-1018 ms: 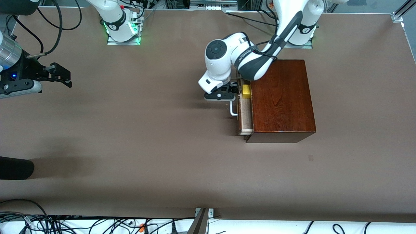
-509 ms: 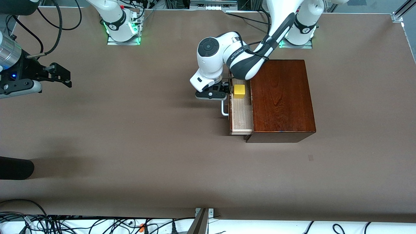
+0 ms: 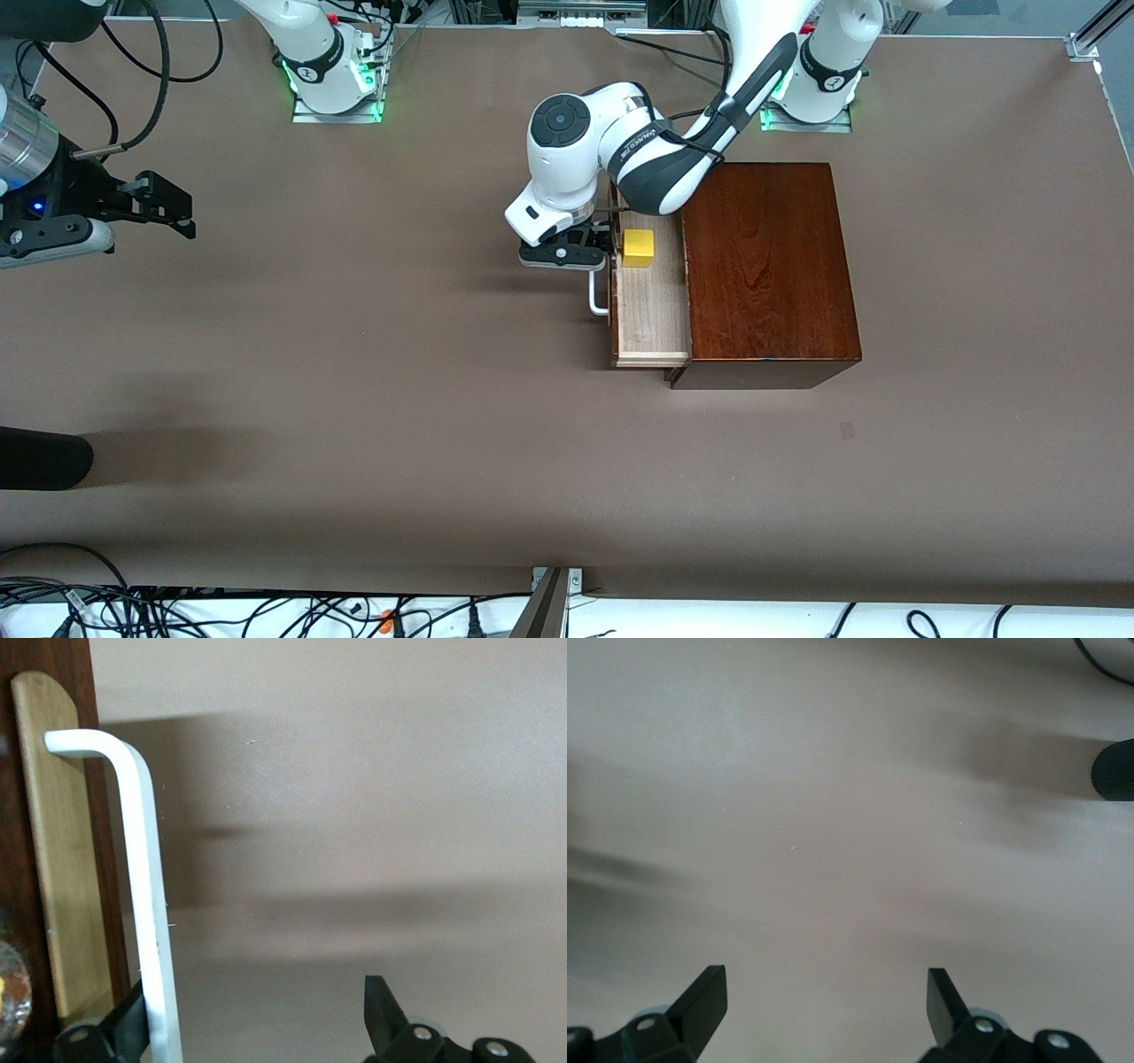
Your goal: Open drawer, take yellow block, close drawer
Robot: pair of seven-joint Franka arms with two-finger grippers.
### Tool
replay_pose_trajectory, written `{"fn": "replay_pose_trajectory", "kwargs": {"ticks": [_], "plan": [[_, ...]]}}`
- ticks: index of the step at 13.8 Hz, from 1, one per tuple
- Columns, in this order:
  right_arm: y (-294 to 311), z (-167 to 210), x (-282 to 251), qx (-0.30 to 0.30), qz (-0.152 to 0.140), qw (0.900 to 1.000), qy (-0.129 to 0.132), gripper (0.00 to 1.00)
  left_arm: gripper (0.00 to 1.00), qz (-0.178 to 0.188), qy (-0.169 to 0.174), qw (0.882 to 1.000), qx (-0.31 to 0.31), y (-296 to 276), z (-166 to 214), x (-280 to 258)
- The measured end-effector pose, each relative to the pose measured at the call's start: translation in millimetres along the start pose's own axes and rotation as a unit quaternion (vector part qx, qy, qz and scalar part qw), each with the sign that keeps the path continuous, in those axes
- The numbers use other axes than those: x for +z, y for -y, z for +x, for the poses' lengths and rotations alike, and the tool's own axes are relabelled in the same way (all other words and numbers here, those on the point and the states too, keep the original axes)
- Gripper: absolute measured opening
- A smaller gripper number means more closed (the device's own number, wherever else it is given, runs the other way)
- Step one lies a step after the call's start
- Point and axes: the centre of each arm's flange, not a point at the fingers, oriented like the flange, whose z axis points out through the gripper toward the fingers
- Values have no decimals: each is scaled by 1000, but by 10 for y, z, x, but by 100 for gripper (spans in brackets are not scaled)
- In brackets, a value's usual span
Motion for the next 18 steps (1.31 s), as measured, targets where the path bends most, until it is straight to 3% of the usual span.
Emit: {"fn": "replay_pose_trajectory", "kwargs": {"ticks": [11, 18], "plan": [[-22, -3, 0, 2, 0, 1000, 0, 100, 100, 2, 0, 1000, 8, -55, -47, 8], [-24, -3, 1, 2, 0, 1000, 0, 100, 100, 39, -5, 999, 36, -320, -184, -414]]}}
